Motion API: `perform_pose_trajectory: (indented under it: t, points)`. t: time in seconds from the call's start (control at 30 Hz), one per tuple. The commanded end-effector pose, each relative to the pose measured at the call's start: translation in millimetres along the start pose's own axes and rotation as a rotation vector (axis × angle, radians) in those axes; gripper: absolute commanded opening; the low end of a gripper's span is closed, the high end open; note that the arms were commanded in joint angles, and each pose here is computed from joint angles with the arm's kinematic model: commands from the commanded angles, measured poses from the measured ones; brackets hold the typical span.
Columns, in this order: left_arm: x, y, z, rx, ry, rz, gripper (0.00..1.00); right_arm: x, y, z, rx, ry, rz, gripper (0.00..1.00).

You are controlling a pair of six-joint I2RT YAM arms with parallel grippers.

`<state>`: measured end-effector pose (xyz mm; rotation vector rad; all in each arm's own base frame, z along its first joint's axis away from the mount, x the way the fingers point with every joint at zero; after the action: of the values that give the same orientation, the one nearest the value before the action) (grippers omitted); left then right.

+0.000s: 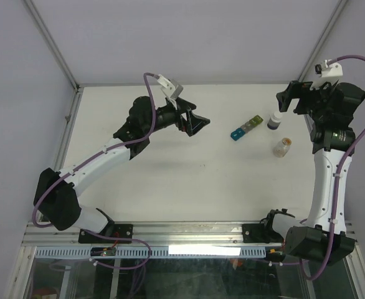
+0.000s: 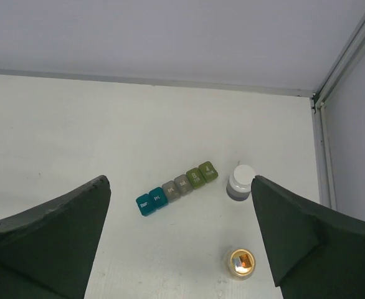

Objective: Sort the pills into containers

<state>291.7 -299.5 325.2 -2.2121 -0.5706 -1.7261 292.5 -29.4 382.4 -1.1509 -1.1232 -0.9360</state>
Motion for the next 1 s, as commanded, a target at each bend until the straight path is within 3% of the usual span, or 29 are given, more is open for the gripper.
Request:
perform_pose_trajectory:
  t: [0.0, 0.1, 0.23, 0.4, 0.53, 0.6, 0.67, 0.8, 0.97]
  points:
    - [14.7, -12.6, -15.0, -0.065, 0.034, -0.090, 0.99, -2.4, 2.9, 5.2, 0.051, 0.046, -0.005, 0.99]
    - [2.5, -13.8, -13.6, -0.085, 0.043, -0.142, 0.99, -11.8, 11.8, 7.8, 0.113, 0.037, 0.007, 0.99]
    - [-24.7, -5.2, -1.8, -0.091, 0.049, -0.154, 0.99, -40.0, 22.9, 20.7, 0.331, -0.070, 0.038, 0.99]
    - [-58.3, 13.3, 15.2, -0.094, 0.062, -0.101, 0.99, -87.6, 35.6, 35.6, 0.666, -0.345, -0.017, 0.99]
    - [-73.6, 21.9, 27.9, -0.071, 0.118, -0.104, 0.99, -134.8, 54.2, 33.2, 0.855, -0.708, -0.080, 0.98]
    - [-82.2, 26.7, 35.3, -0.059, 0.148, -0.111, 0.99, -160.0, 69.4, 27.1, 0.941, -0.875, -0.028, 0.99]
    - [-89.2, 32.0, 42.5, -0.044, 0.172, -0.123, 0.98, -178.8, 89.2, 18.2, 1.027, -0.934, 0.081, 0.98]
    - [-104.7, 37.8, 52.3, -0.036, 0.219, -0.124, 0.96, -202.1, 123.2, 6.4, 1.267, -1.030, 0.121, 0.84]
    - [-127.2, 31.2, 51.6, -0.078, 0.261, -0.067, 0.95, -208.1, 178.2, 0.7, 1.248, -1.121, 0.194, 0.82]
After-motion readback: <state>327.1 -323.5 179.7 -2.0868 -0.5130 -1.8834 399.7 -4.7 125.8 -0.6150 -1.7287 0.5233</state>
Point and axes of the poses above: each gripper's point midway between its finger pads, its own y axis out along the fingers, its own z axis along the line the jaws close on, x = y × z, the point moved 6 cm from there along -y, back along the fingers
